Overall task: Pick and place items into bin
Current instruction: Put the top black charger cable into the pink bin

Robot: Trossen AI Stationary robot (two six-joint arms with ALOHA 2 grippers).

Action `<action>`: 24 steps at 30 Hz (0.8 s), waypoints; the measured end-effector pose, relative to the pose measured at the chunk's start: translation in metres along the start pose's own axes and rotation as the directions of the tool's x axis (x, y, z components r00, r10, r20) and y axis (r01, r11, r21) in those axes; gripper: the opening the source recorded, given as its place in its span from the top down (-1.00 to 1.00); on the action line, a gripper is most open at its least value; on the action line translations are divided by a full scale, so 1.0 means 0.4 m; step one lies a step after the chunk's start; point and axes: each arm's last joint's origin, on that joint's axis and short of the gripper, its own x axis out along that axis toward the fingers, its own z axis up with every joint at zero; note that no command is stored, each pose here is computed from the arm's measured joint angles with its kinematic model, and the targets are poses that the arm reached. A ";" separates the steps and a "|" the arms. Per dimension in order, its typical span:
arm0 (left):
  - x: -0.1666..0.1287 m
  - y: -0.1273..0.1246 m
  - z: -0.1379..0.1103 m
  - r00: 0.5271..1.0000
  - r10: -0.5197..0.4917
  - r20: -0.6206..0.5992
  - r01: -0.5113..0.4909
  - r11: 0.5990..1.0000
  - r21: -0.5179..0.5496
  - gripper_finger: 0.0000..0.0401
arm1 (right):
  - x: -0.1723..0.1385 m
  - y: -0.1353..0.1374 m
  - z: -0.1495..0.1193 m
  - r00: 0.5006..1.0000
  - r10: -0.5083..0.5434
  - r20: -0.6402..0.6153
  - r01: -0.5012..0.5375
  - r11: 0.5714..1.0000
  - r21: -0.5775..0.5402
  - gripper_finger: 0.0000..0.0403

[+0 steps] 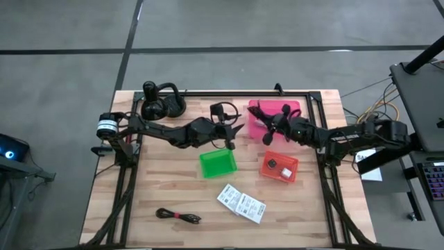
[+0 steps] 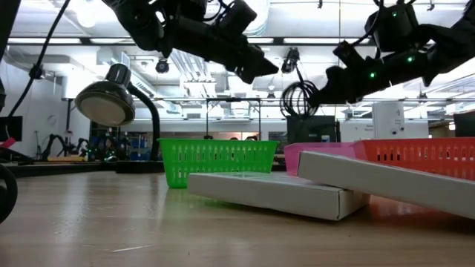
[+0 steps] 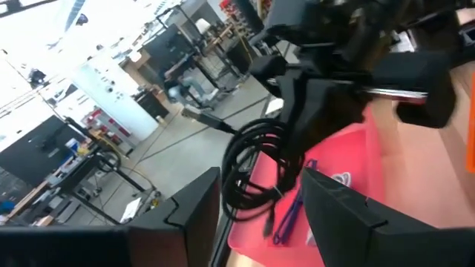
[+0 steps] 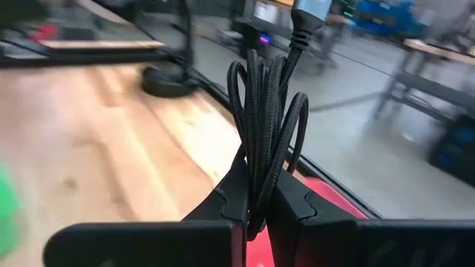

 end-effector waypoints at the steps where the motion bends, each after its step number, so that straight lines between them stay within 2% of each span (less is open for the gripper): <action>1: 0.000 -0.001 -0.001 1.000 -0.003 -0.005 0.003 1.000 0.002 0.15 | -0.001 -0.004 -0.003 1.000 -0.025 -0.016 0.025 1.000 0.003 0.93; 7: 0.000 -0.002 -0.004 1.000 -0.010 -0.015 0.010 1.000 -0.021 0.14 | -0.018 -0.024 -0.015 0.987 -0.118 -0.110 0.121 0.992 0.028 0.93; 14: 0.000 -0.002 -0.004 1.000 -0.010 -0.016 0.010 1.000 -0.023 0.14 | -0.040 -0.044 -0.030 0.945 -0.259 -0.200 0.273 0.961 0.046 0.93; 20: 0.000 -0.002 -0.004 1.000 -0.010 -0.017 0.009 0.999 -0.038 0.14 | -0.047 -0.051 -0.038 0.922 -0.311 -0.232 0.332 0.941 0.059 0.93; 24: 0.000 -0.002 -0.004 1.000 -0.010 -0.017 0.009 0.999 -0.040 0.14 | -0.052 -0.055 -0.052 0.891 -0.357 -0.279 0.378 0.926 0.023 0.94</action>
